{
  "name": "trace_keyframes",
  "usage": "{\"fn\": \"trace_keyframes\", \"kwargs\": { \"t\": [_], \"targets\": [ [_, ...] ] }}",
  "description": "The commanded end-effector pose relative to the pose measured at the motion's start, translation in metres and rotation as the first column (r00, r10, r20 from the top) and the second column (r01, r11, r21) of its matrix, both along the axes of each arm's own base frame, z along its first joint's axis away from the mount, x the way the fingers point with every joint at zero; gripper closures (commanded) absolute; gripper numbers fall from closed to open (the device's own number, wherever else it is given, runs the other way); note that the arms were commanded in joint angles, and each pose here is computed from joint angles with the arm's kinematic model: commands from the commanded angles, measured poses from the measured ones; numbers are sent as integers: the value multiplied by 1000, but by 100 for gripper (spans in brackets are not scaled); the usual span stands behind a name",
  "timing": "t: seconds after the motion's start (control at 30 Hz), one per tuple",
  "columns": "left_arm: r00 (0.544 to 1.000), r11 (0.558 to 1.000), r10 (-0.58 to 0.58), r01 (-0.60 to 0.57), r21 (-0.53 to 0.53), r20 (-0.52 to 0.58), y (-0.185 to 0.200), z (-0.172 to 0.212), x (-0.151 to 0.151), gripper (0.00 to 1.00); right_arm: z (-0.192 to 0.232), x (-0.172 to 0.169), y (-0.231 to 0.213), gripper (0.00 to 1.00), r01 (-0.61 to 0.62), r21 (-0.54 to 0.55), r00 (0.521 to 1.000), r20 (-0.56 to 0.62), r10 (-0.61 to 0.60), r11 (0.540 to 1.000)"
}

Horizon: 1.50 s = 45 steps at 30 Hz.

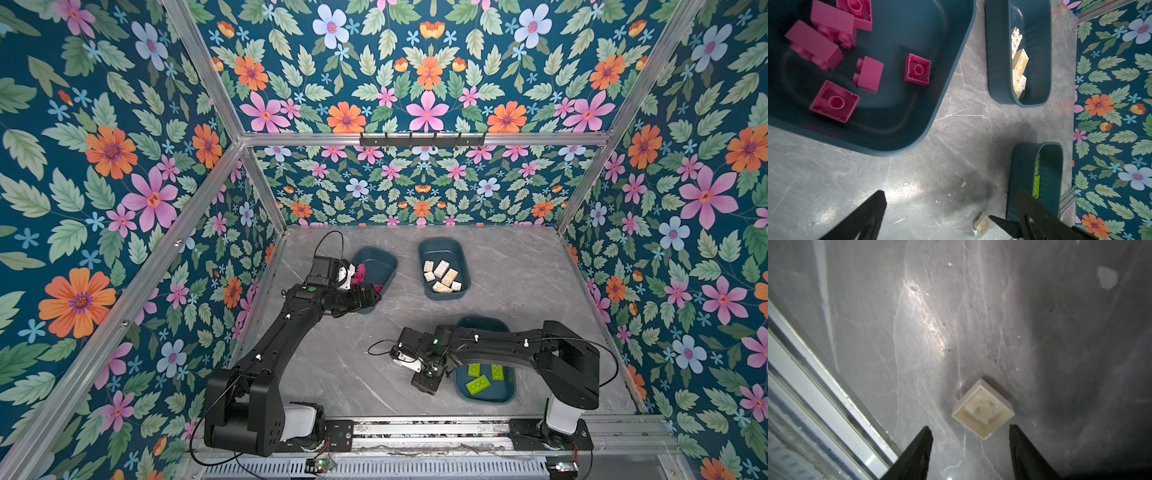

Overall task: Sort the legos into containers by color
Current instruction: 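Lower the right gripper onto the small white brick and grasp it, then carry the small white brick to the white-brick tub and release it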

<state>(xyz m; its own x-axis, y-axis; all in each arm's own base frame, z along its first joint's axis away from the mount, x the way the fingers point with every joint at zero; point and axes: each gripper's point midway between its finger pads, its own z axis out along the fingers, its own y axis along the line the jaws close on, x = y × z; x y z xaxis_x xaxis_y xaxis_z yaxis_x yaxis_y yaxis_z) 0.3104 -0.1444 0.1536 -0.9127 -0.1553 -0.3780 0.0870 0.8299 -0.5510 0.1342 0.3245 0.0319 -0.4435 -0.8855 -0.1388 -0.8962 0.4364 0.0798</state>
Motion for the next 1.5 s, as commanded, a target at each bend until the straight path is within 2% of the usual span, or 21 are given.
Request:
{"fn": "trace_keyframes", "kwargs": {
  "t": [0.0,0.37,0.5,0.77,0.9,1.17,1.47],
  "targets": [
    [1000,1000,-3,3,9,3,1,-2,0,0,-2,-3,6,40,27,10,999,-30,-27,1000],
    [1000,1000,-6,6,8,0,1,-3,0,0,-6,2,15,43,49,11,998,-32,-48,999],
    [1000,1000,-6,6,8,0,1,-2,-1,0,-11,4,11,47,53,-33,998,-20,-54,998],
    [1000,1000,-8,8,15,-1,2,-4,-2,0,-16,5,-4,67,22,-117,999,44,-16,993],
    [1000,1000,-10,10,13,1,1,-2,-1,0,-5,12,-4,74,50,-96,996,75,-43,994],
    [1000,999,-16,17,-41,20,-7,7,5,0,65,72,-19,77,191,87,970,137,-202,978],
    [997,988,-5,17,-157,83,-23,35,22,1,117,185,-63,77,315,234,911,195,-362,920]
  ]
}}
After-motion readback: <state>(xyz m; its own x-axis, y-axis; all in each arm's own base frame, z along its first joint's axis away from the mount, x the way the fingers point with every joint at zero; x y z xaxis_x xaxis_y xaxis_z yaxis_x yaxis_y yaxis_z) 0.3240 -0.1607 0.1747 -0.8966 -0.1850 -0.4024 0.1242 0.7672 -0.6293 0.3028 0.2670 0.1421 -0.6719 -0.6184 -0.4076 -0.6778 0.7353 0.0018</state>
